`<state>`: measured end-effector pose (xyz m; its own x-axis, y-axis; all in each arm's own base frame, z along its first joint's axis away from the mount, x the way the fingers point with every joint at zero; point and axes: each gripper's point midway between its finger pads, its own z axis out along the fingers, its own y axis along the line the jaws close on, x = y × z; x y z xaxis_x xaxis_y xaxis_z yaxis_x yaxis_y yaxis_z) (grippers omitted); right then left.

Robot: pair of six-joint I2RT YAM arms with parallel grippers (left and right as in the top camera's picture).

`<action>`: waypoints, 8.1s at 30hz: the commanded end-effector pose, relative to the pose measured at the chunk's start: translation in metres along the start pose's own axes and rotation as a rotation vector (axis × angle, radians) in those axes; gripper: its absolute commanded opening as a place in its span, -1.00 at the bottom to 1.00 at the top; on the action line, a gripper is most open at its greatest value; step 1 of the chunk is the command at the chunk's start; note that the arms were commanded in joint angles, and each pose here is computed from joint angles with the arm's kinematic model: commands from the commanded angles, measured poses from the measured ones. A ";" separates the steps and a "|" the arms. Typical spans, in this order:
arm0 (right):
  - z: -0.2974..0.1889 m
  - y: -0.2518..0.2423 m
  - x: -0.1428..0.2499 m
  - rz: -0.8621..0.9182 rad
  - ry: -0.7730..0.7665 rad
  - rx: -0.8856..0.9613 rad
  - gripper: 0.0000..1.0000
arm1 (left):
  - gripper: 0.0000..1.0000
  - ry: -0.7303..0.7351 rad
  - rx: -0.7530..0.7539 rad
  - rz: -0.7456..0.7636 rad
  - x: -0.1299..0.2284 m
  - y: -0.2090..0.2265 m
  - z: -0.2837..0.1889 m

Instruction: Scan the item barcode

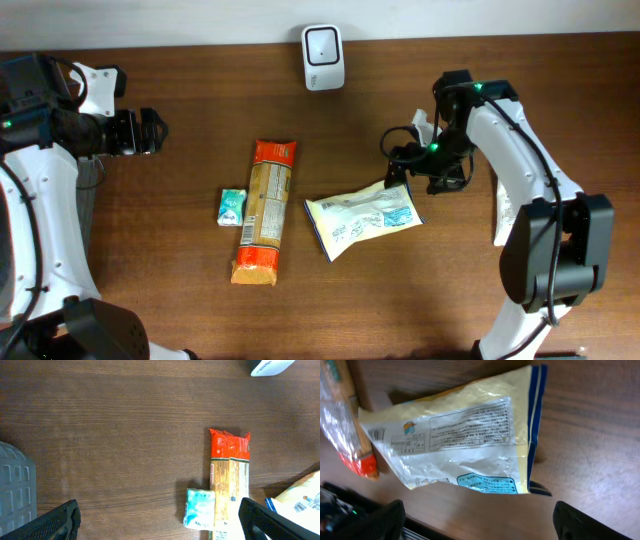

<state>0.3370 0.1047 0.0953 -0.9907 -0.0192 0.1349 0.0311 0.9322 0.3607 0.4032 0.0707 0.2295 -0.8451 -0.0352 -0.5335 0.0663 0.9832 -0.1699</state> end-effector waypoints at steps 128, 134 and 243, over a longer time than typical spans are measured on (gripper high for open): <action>-0.115 0.155 -0.308 -1.211 -1.297 1.510 -0.92 | 0.98 -0.011 0.008 0.021 -0.002 -0.002 -0.003; -0.115 0.156 -0.308 -1.211 -1.298 1.509 -0.92 | 0.98 -0.011 0.008 0.021 -0.002 -0.002 -0.003; -0.043 -0.082 -0.095 0.171 -0.255 0.112 -0.61 | 0.98 -0.011 0.008 0.021 -0.002 -0.002 -0.003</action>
<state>0.4039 -0.0070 0.0556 -0.9613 0.2717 0.0459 0.2756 0.9493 0.1515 0.4030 0.0708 0.2294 -0.8454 -0.0356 -0.5330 0.0660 0.9832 -0.1705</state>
